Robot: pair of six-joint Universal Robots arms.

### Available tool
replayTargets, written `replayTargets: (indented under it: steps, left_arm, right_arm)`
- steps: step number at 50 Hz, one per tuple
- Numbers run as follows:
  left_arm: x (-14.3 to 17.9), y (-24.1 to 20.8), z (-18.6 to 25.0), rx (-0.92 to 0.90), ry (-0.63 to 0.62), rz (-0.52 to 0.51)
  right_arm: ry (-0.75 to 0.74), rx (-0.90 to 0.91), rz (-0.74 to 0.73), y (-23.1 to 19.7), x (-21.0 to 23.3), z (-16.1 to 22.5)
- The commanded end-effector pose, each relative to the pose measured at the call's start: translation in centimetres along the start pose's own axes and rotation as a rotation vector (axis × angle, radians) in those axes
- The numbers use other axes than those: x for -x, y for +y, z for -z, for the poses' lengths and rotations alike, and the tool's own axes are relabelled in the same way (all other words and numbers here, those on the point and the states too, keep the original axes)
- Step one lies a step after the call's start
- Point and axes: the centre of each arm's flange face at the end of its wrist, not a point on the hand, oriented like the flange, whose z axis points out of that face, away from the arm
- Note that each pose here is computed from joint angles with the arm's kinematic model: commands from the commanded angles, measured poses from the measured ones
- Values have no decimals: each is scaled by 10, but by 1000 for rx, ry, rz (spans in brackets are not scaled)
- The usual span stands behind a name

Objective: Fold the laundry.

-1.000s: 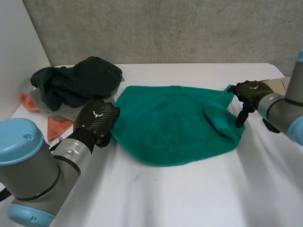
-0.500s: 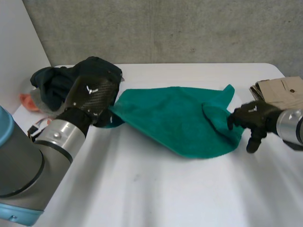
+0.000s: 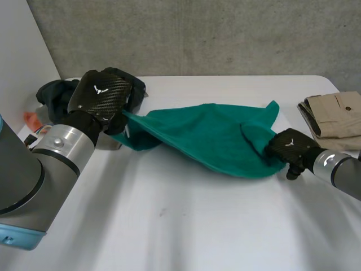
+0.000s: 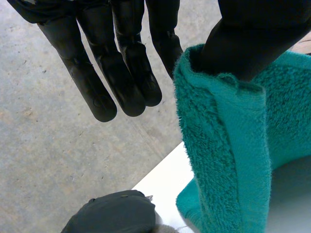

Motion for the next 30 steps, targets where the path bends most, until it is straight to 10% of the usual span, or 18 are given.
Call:
replayTargets:
  steps: [1, 9, 18, 30]
  left_arm:
    - [2, 4, 0, 14, -6, 2]
    - [11, 5, 7, 52, -34, 9]
    - [46, -44, 41, 57, -94, 7]
    - [43, -5, 32, 336, -6, 29]
  right_arm:
    - [32, -33, 9, 1, -9, -19]
    - [165, -66, -57, -27, -41, -3]
    - [314, -34, -43, -116, -105, 120]
    - [53, 144, -50, -110, -69, 110]
